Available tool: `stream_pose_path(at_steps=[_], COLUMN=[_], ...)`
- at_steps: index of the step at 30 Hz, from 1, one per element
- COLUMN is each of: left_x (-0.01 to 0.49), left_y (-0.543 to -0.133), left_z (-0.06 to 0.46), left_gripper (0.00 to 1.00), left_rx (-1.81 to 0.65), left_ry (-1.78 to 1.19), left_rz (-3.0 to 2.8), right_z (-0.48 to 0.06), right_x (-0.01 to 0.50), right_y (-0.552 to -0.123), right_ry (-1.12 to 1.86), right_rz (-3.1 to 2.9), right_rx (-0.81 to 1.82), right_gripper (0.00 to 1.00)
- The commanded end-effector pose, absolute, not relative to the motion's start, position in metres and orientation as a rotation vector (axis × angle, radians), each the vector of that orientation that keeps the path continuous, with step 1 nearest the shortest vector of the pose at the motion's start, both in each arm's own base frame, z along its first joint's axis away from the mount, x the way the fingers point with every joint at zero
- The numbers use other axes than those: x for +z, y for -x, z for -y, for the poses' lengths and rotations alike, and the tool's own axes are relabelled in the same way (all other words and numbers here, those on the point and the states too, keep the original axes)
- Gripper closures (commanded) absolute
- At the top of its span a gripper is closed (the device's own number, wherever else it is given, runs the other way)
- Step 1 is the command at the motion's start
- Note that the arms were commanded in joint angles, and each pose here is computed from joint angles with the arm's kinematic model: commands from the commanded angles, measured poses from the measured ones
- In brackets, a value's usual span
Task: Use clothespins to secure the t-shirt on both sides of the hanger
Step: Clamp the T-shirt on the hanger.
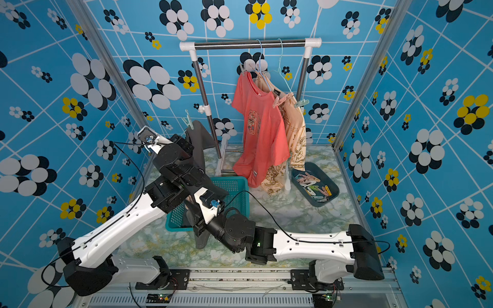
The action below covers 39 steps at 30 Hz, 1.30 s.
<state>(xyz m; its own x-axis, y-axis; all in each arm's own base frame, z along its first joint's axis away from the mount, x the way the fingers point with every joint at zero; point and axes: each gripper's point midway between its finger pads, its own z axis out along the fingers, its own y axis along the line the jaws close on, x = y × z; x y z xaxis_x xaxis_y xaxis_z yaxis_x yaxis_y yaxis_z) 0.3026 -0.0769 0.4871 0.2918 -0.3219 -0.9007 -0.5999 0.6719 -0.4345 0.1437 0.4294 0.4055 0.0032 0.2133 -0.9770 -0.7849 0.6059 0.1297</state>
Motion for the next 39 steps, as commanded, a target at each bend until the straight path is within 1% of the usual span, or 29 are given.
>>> stream_pose_path(at_steps=[1, 19, 30, 39], left_x=[0.494, 0.491, 0.489, 0.489], left_y=[-0.290, -0.292, -0.293, -0.294], left_z=[0.066, 0.068, 0.069, 0.069], left_gripper=[1.00, 1.00, 1.00, 1.00], left_rx=[0.236, 0.246, 0.253, 0.260], left_ry=[0.979, 0.969, 0.964, 0.965], left_rz=[-1.274, -1.280, -1.284, -1.284], right_z=[-0.424, -0.446, -0.457, -0.462], right_x=[0.430, 0.410, 0.405, 0.389], right_y=[-0.150, -0.178, -0.195, -0.200], right_ry=[0.458, 0.441, 0.428, 0.433], right_rz=[-1.295, -1.328, -1.343, -1.369], right_rx=[0.810, 0.722, 0.569, 0.563], right_gripper=[1.00, 1.00, 1.00, 1.00])
